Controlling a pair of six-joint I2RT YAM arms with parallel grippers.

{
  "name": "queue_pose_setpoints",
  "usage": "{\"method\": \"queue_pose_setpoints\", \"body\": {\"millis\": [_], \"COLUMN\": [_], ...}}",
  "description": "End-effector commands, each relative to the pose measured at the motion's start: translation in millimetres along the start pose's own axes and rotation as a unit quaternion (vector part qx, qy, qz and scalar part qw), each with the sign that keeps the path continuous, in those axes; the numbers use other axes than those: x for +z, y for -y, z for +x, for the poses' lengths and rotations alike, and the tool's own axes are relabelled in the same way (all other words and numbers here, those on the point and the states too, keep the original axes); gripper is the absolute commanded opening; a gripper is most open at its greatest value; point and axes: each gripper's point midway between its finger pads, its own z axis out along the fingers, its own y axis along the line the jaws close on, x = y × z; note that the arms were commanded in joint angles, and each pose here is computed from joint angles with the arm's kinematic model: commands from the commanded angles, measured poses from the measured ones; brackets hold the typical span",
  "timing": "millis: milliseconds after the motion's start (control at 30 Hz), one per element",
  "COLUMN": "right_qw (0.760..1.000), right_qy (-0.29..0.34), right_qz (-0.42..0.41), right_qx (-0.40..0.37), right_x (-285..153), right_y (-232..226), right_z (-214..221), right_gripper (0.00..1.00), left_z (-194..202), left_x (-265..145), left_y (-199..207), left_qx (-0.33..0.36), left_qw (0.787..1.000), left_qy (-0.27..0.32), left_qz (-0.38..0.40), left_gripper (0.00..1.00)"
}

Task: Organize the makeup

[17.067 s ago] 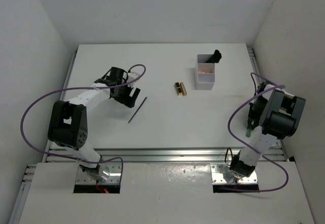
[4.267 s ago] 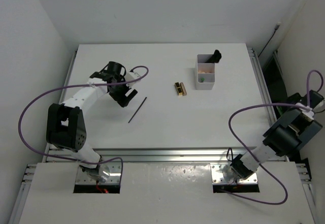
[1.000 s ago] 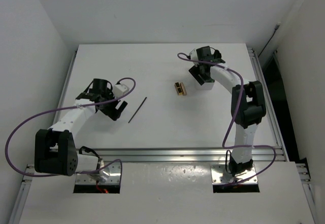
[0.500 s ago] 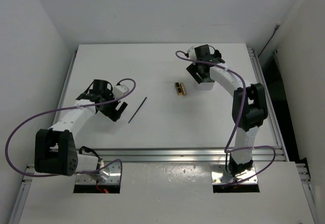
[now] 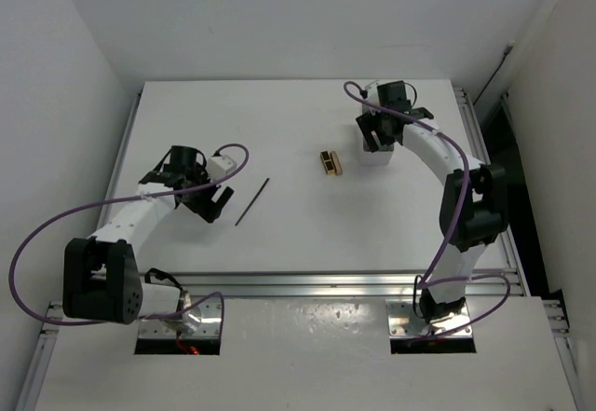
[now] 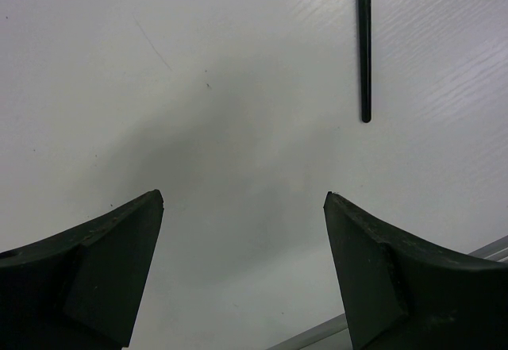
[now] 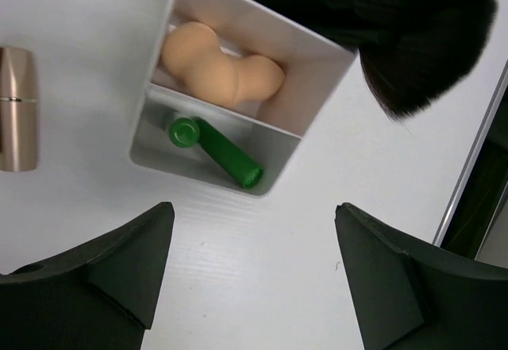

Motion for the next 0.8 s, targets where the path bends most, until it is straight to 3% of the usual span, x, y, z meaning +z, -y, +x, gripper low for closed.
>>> {"method": "queue_pose_setpoints", "body": {"millis": [0, 267, 500, 767], "right_qw": [0.999, 0.998, 0.998, 0.997], "right_qy": [0.024, 0.029, 0.043, 0.064], "right_qz": [0.004, 0.022, 0.035, -0.027], "right_qx": [0.034, 0.051, 0.031, 0.031], "right_x": [-16.7, -29.9, -46.9, -47.5], "right_y": [9.8, 34.7, 50.9, 15.1], "right_z": [-8.1, -5.3, -12.5, -28.9], "right_gripper": [0.82, 0.69, 0.71, 0.74], "left_z": [-7.4, -7.4, -7.4, -8.2], "left_x": [-5.9, -5.9, -5.9, -5.7], "left_y": [-2.6, -2.6, -2.6, -1.2], "left_qx": [-0.005, -0.005, -0.005, -0.005], "left_qw": [1.0, 1.0, 1.0, 1.0], "left_qy": [0.022, 0.022, 0.022, 0.025], "left_qz": [-0.005, -0.005, -0.005, -0.001], "left_gripper": [0.89, 0.89, 0.89, 0.89]}}
